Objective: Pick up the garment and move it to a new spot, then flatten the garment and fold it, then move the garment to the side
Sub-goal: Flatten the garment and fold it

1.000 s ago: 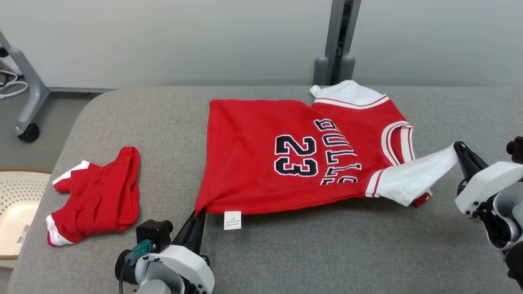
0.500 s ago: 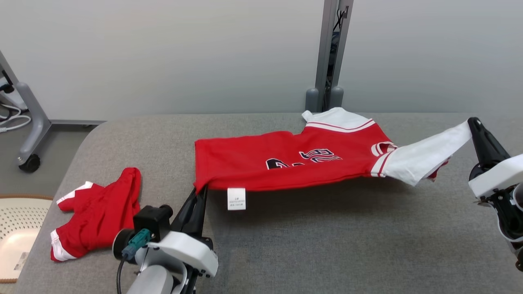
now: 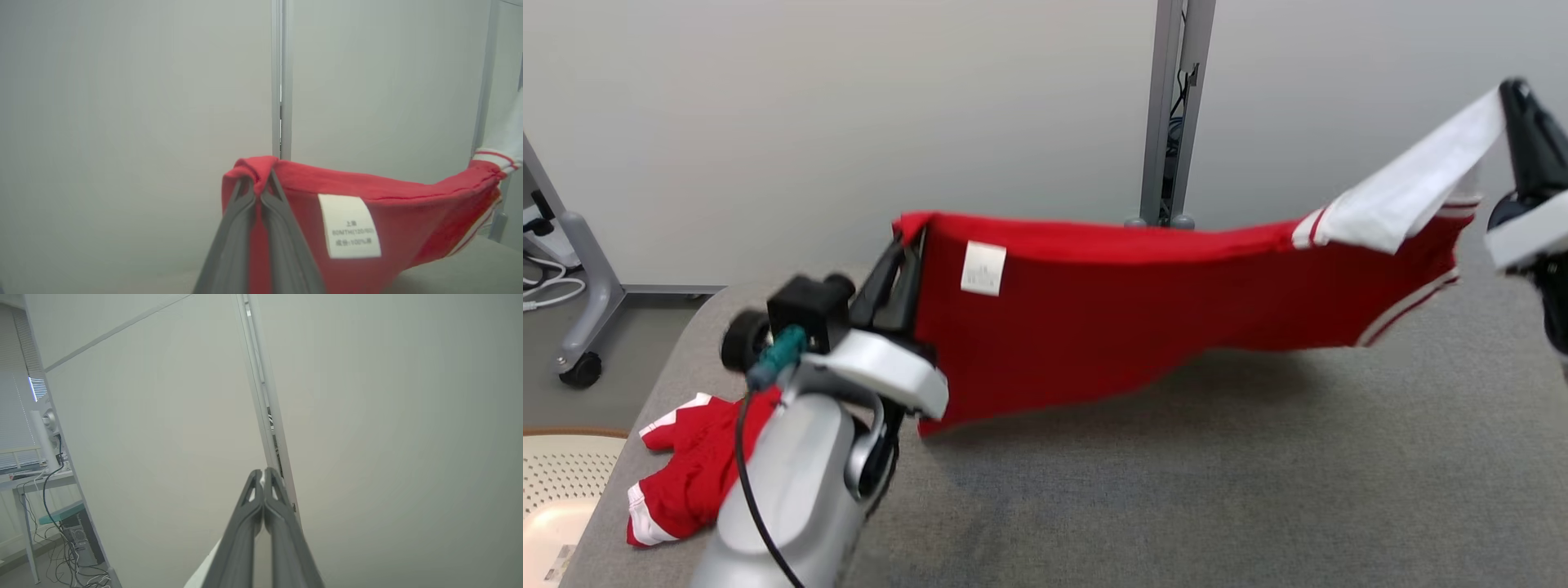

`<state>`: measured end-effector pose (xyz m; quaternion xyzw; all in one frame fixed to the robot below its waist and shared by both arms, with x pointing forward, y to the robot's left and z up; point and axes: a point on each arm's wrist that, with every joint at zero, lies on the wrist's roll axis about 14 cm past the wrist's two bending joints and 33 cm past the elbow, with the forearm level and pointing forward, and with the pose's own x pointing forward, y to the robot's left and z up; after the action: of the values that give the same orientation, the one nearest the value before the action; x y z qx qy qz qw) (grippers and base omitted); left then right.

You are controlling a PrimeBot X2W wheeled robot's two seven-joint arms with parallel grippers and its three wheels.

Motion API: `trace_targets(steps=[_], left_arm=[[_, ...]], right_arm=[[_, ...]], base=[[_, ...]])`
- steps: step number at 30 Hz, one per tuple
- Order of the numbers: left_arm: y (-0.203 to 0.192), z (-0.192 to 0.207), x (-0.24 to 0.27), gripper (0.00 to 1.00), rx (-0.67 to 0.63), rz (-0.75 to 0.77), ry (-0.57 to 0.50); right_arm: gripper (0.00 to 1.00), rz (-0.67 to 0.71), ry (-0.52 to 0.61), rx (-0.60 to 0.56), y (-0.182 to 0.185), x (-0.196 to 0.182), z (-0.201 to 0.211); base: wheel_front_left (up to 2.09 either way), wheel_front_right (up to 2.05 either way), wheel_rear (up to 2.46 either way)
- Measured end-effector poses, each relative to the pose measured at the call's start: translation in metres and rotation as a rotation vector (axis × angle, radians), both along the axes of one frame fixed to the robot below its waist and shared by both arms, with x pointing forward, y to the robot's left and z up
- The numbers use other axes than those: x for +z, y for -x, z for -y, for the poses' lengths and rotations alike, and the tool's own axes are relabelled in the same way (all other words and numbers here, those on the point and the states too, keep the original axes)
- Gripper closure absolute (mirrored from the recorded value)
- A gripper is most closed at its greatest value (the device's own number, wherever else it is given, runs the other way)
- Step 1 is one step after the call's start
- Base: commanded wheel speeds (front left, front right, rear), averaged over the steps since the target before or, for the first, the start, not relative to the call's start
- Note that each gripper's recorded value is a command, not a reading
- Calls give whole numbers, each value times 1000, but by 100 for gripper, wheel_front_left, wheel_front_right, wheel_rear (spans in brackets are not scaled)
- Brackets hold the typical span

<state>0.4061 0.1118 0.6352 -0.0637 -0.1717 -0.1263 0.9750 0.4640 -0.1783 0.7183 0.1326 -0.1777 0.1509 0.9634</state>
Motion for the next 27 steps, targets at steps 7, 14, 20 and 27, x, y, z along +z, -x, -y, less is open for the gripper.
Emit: trace_targets(steps=[7,14,20,27], left_arm=[[-17,0,73,100,-31,131,-85],[-30,-3,119,100,-51,112,-52],[-38,-7,142,100,-81,54,-35],[-43,-19,138,100,-84,-16,48]], right_arm=[[100,147,29,-23,2,71,-5],[100,232,41,-58,6,117,-2],[100,259,58,-95,5,141,4],[100,248,46,-122,2,148,9]], base=[[0,0,0],[0,0,0],[0,0,0],[0,0,0]])
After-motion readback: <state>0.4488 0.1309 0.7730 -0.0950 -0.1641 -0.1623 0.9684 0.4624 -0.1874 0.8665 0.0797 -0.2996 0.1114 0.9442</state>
